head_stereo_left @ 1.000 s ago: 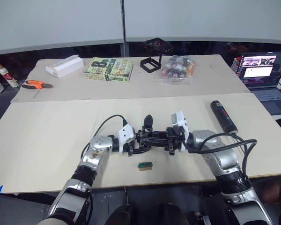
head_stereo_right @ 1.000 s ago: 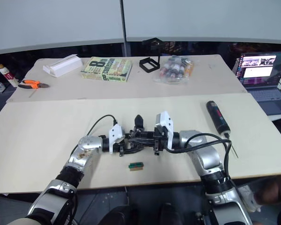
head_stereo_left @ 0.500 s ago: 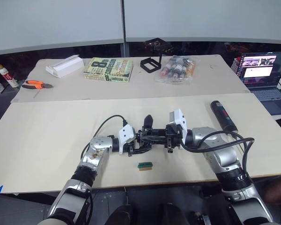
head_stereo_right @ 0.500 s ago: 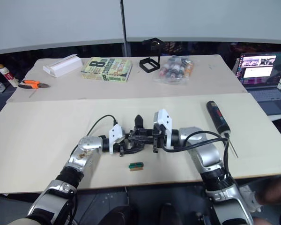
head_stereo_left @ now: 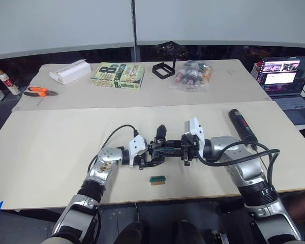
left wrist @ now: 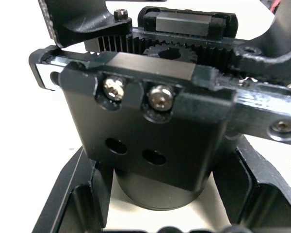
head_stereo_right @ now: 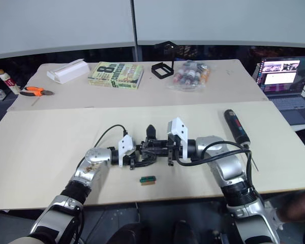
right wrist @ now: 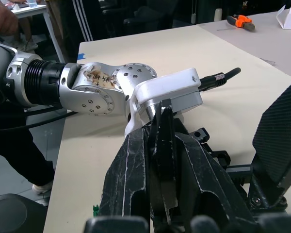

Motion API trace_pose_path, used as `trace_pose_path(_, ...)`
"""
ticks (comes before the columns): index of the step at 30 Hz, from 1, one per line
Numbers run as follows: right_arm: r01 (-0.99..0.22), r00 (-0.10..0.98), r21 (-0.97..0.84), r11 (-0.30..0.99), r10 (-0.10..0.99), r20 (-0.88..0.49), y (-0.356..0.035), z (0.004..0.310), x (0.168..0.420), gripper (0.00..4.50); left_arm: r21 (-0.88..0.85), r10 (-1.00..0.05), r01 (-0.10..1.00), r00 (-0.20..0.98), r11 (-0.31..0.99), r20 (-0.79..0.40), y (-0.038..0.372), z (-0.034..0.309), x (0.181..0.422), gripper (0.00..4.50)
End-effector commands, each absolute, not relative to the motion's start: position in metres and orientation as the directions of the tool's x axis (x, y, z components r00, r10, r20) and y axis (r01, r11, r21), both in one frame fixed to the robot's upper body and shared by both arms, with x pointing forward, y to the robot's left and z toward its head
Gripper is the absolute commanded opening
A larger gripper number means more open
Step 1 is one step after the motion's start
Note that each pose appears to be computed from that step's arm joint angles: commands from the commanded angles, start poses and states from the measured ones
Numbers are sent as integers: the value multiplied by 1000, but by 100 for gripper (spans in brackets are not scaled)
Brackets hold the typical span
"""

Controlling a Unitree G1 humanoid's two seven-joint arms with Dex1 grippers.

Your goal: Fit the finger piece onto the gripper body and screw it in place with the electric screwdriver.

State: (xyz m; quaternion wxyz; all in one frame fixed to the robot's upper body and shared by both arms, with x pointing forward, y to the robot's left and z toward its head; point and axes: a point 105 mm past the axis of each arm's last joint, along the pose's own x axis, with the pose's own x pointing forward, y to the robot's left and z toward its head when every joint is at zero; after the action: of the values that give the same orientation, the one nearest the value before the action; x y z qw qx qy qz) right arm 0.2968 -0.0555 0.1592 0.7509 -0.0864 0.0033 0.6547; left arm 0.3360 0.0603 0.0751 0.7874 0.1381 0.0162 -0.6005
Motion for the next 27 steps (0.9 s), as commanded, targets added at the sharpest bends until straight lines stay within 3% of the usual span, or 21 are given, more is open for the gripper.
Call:
trace_pose_path(1, -983, 128, -145, 114, 987, -93, -53, 164, 293, 35, 190, -945, 957, 257, 220, -201, 56, 72, 332, 234)
trace_pose_path(12, -974, 99, -202, 100, 995, 16, -53, 194, 289, 35, 187, -945, 958, 256, 219, -202, 56, 72, 331, 234)
trace_pose_path(27, -983, 135, -140, 117, 983, -127, -52, 163, 295, 35, 183, -945, 958, 256, 220, -203, 56, 71, 330, 234)
